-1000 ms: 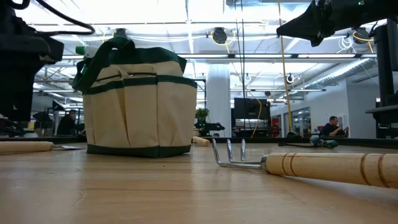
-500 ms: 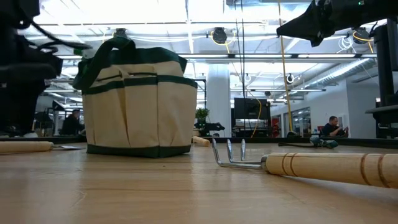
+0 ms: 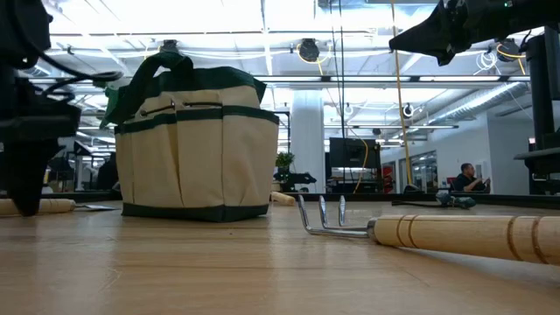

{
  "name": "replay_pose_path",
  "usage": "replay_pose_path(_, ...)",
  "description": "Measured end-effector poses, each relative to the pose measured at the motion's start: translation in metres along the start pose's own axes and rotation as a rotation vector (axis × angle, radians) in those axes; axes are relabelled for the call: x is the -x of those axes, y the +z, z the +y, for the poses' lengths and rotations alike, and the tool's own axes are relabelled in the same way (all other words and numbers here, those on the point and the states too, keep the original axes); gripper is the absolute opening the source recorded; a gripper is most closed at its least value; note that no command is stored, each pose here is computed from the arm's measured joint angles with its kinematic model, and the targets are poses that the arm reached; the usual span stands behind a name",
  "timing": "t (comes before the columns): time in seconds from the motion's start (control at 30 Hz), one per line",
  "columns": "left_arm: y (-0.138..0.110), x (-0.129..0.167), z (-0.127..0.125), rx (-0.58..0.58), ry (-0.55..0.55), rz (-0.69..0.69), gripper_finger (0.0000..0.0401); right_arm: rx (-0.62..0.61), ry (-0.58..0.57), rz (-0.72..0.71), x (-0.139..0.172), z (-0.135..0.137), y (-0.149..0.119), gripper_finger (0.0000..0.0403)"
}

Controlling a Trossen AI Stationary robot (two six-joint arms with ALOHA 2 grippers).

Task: Pick & Place Garden tools in Gardening bag
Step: Put the left trowel into the gardening bag

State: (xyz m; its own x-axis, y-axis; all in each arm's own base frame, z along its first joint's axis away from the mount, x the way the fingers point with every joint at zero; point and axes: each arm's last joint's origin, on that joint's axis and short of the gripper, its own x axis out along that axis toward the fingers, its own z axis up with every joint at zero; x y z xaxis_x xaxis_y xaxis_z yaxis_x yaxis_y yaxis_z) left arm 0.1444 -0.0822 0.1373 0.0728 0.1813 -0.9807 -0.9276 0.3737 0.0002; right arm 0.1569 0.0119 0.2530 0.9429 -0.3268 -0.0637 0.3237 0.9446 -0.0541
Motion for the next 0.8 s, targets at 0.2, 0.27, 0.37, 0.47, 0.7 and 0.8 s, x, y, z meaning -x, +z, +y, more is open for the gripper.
replay_pose_path(0.2, -0.0012, -0.0063, 0.0013, 0.003, -0.028, 0.015, 0.0347, -0.001, 0.0, -0.002, 0.0, 0.0, 0.0002, 0.0)
replay_pose_path(0.27, -0.0013, -0.0065, 0.0007, -0.006, -0.034, 0.016, 0.0347, -0.001, 0.0, -0.002, 0.0, 0.0, 0.0002, 0.0)
replay_pose_path(0.37, -0.0014, -0.0066, 0.0006, -0.009, -0.036, 0.016, 0.0339, -0.001, 0.0, -0.002, 0.0001, 0.0, 0.0002, 0.0)
replay_pose_path(0.47, -0.0015, -0.0067, 0.0005, -0.011, -0.038, 0.016, 0.0308, -0.002, 0.0, -0.002, 0.0001, 0.0, 0.0002, 0.0)
replay_pose_path(0.7, -0.0014, -0.007, 0.0002, -0.01, -0.043, 0.013, 0.0179, -0.001, 0.0, -0.002, 0.0001, 0.0, 0.0002, 0.0)
replay_pose_path(0.8, -0.0015, -0.0071, -0.0002, -0.008, -0.047, 0.014, 0.0118, -0.002, 0.0, -0.002, 0.0, 0.0, 0.0002, 0.0)
